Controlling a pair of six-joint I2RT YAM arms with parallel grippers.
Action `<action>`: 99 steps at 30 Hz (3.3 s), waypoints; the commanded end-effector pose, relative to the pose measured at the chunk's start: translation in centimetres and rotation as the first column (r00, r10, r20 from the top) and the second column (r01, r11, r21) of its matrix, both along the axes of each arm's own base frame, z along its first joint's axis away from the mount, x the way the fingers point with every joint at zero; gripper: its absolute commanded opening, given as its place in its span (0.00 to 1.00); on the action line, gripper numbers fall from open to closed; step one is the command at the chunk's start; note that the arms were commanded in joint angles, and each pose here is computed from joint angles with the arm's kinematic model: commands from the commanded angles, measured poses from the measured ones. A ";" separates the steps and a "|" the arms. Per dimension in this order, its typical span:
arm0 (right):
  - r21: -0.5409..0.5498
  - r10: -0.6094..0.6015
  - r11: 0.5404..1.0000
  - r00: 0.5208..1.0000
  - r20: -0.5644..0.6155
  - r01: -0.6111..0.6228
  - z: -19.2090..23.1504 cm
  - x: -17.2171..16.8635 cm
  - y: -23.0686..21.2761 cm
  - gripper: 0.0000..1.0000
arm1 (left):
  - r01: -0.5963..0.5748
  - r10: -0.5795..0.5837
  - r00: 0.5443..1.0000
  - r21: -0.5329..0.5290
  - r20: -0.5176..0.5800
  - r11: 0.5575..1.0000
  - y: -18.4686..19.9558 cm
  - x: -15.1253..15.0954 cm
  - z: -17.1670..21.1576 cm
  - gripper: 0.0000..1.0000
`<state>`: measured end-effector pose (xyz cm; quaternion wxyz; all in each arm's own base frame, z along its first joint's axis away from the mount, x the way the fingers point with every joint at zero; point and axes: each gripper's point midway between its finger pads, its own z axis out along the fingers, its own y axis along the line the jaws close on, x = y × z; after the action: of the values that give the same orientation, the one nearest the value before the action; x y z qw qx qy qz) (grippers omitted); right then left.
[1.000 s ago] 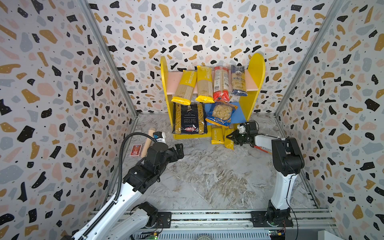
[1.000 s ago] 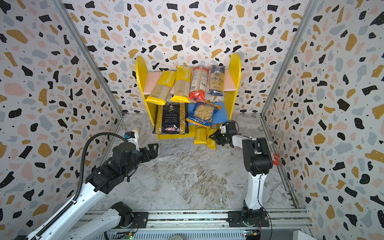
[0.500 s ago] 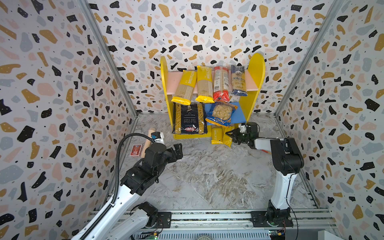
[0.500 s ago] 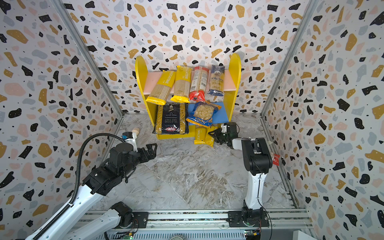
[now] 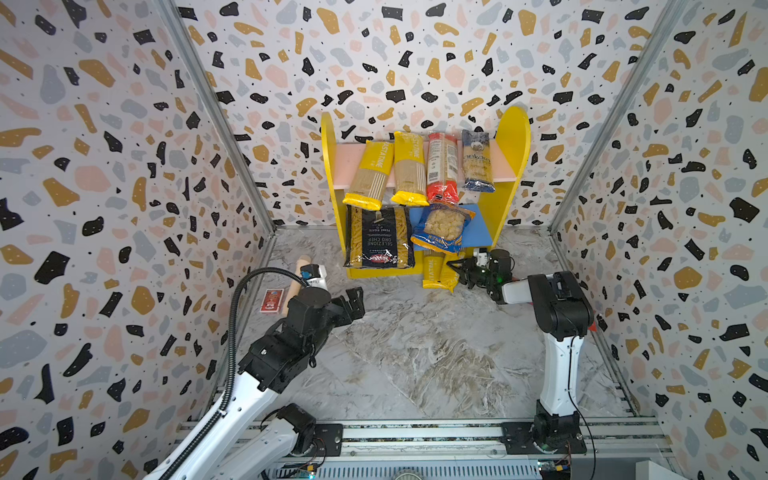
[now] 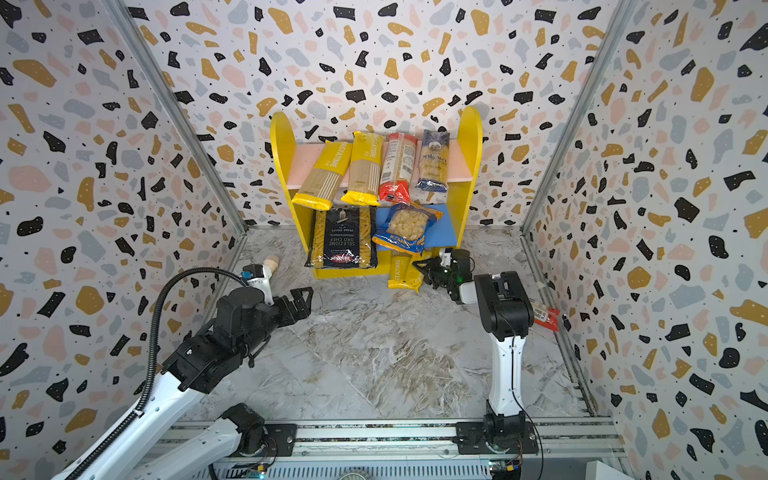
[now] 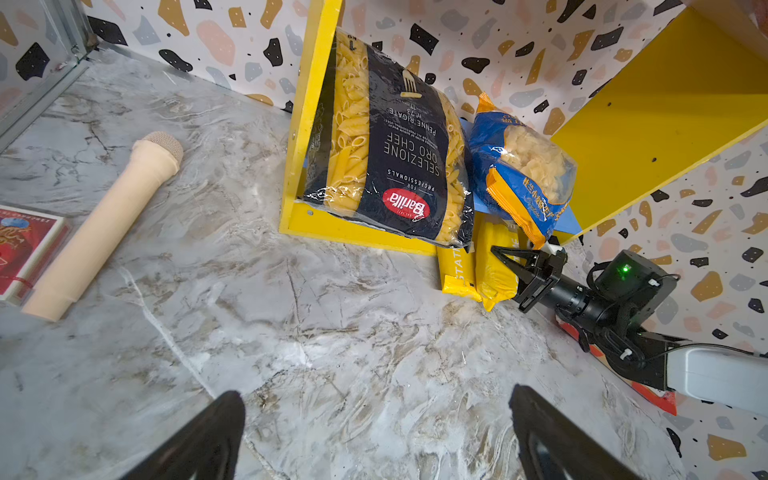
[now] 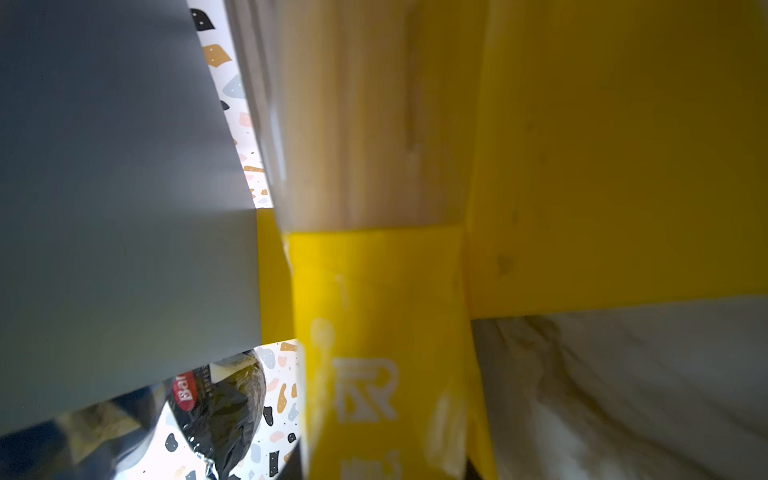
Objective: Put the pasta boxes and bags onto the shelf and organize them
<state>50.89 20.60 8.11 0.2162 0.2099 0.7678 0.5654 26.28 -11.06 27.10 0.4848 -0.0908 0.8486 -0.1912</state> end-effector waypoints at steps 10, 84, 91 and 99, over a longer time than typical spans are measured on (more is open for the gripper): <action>-0.027 0.017 1.000 0.946 0.323 -0.009 9.9 3.2 0.3 0.17 | -0.008 0.009 0.999 -0.025 0.054 1.000 0.2 0.2 2.2 1.00; -0.591 0.083 0.804 0.996 -0.008 -0.072 -1.1 -8.0 -1.3 0.30 | 0.000 0.007 0.997 -0.092 0.077 0.996 0.7 -1.5 2.8 1.00; -0.754 -0.042 0.641 0.987 0.154 0.145 4.9 -8.1 -7.1 0.55 | -0.002 0.007 0.998 -0.082 0.068 0.997 0.2 -0.6 2.4 1.00; -0.802 -0.169 0.544 0.969 0.183 0.246 5.8 -3.6 -11.6 0.62 | 0.019 -0.011 0.997 -0.089 0.080 0.996 -0.8 0.5 2.9 1.00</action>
<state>46.46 11.06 15.35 0.3968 0.1377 0.8898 0.1784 26.22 -11.55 27.72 0.4858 -0.0982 0.8411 -0.2164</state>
